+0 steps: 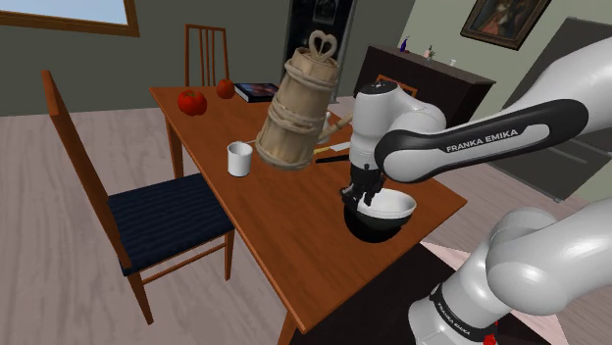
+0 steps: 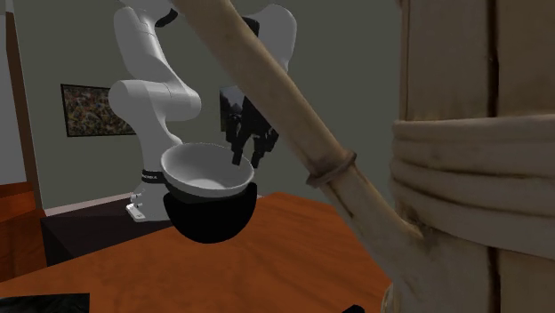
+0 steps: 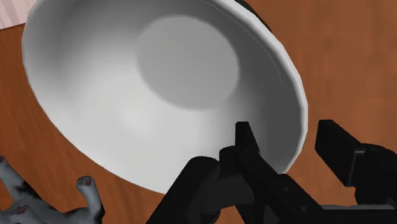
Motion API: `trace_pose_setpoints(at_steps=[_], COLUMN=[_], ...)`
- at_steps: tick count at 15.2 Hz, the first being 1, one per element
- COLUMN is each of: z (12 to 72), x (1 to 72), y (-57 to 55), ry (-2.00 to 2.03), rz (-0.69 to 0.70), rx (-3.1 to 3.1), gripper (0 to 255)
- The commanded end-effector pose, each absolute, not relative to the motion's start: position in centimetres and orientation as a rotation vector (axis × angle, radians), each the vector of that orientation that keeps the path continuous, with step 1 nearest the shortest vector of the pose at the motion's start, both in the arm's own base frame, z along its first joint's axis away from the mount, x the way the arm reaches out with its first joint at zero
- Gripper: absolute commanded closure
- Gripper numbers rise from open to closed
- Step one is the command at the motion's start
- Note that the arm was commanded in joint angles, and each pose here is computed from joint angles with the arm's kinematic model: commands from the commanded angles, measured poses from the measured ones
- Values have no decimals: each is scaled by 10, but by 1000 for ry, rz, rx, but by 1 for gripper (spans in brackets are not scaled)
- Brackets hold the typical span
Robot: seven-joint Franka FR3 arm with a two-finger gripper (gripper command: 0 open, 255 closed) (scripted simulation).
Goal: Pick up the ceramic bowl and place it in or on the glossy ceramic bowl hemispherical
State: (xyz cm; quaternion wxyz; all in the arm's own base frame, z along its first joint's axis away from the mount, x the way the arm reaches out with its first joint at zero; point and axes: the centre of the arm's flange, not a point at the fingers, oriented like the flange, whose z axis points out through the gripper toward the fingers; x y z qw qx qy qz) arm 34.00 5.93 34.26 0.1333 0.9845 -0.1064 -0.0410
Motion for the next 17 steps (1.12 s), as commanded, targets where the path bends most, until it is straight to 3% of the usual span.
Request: trace_pose_setpoints(at_steps=[1,5,9,17], z=[342,342,390,390], x=[340,340,345,345], y=[59,59,72,72], ry=[-309,-309,-309,-309], rz=[-121,-121,-121,-121], rx=[2855,2855,2855,2855], gripper=[0,0,0,0])
